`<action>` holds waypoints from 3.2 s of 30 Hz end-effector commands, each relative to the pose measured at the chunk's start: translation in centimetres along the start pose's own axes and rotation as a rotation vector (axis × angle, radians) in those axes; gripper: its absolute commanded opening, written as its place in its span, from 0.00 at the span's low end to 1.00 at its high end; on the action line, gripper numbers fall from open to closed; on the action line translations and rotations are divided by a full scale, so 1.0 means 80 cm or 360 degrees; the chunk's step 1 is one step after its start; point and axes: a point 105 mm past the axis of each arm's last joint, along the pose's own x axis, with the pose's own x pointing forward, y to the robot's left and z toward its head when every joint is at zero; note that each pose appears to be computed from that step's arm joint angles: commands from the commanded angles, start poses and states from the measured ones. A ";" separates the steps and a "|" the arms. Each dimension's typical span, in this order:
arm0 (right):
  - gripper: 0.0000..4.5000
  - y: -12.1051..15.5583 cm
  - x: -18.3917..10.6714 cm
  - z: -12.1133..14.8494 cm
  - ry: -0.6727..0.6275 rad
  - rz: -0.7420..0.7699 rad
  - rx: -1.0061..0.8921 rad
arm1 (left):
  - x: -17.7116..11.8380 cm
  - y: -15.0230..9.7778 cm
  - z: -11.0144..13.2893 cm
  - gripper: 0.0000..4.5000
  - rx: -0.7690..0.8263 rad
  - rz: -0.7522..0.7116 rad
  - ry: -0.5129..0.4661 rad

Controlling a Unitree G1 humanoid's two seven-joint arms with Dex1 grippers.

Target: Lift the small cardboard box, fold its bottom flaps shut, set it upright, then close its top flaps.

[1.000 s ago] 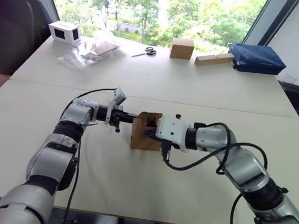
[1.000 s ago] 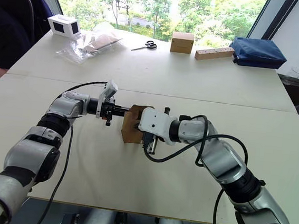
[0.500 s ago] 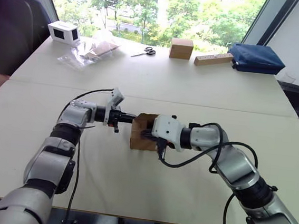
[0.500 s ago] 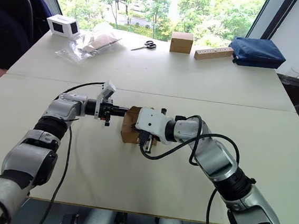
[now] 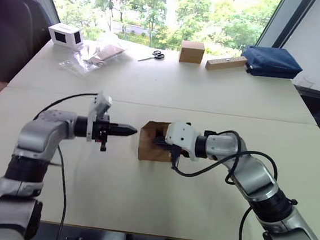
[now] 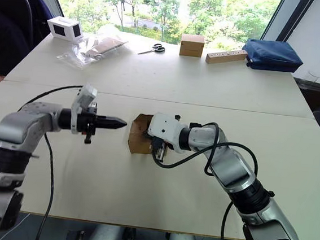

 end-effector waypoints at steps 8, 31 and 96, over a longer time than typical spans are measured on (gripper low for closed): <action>0.00 -0.001 -0.001 0.013 -0.0034 0.0002 -0.0086 | 0.027 -0.012 -0.004 0.01 0.0020 -0.0042 0.0005; 0.00 -0.103 -0.023 0.027 -0.0040 -0.0460 -0.0183 | 0.030 -0.002 -0.009 0.01 0.0025 0.0002 0.0024; 0.00 0.004 -0.018 0.027 -0.0116 -0.0049 -0.0054 | 0.050 0.037 0.034 0.01 -0.0077 0.0208 -0.0306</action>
